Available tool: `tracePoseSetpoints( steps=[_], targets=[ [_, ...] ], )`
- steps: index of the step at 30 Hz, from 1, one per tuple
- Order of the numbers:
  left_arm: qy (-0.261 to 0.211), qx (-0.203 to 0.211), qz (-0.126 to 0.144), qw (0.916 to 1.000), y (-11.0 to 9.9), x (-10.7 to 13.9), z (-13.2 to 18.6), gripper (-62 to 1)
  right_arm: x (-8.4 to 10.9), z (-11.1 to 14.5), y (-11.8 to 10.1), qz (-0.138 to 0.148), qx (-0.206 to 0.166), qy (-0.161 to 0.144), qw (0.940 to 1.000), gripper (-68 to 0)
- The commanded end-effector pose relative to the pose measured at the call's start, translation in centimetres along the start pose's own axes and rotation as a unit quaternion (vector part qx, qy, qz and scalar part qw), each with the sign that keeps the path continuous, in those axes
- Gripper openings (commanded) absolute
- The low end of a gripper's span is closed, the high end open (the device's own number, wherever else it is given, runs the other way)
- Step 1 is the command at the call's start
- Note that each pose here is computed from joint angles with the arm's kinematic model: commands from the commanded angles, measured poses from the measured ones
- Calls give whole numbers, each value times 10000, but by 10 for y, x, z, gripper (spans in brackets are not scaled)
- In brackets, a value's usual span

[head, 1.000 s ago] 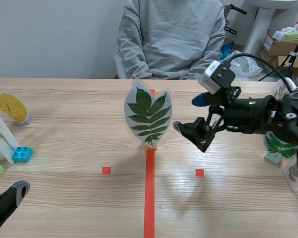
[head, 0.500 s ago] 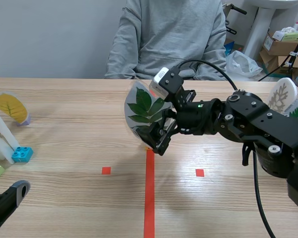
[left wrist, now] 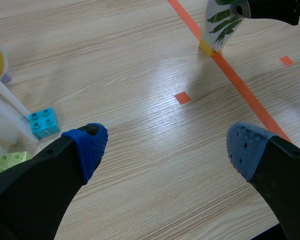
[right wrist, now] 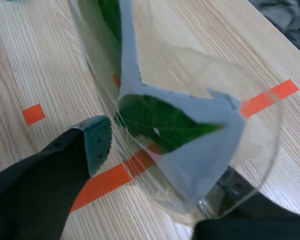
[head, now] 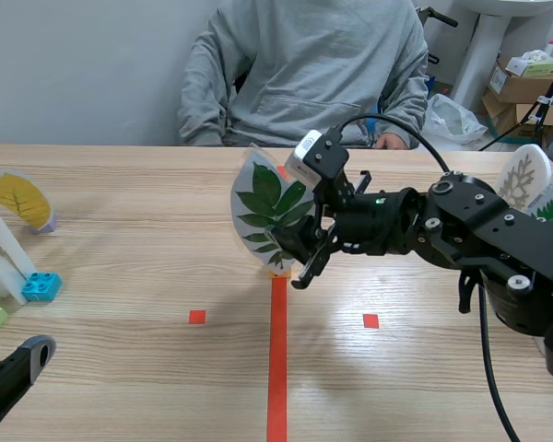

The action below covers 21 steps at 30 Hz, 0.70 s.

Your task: Do the leaf sorting experiment

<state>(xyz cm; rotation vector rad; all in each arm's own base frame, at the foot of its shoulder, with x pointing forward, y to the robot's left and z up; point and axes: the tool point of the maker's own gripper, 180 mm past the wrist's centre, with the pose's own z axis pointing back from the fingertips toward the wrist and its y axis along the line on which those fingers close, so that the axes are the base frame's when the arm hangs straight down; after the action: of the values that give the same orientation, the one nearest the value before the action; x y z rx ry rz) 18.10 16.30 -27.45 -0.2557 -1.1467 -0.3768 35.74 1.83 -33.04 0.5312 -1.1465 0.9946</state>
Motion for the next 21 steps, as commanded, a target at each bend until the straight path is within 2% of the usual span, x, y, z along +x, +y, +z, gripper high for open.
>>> tracePoseSetpoints(
  steps=[1,9,21],
  targets=[
    [-208,-57,-12,9998,-5,13,-2,-97,15,2,-10,74,-92,-219,9997,-497],
    [-208,-57,-12,9998,-5,13,-2,-97,16,2,-10,73,-93,-232,9997,-661],
    [-225,-55,-15,9997,-4,13,-2,-97,23,4,-9,122,-88,-364,9992,-657]
  ],
)
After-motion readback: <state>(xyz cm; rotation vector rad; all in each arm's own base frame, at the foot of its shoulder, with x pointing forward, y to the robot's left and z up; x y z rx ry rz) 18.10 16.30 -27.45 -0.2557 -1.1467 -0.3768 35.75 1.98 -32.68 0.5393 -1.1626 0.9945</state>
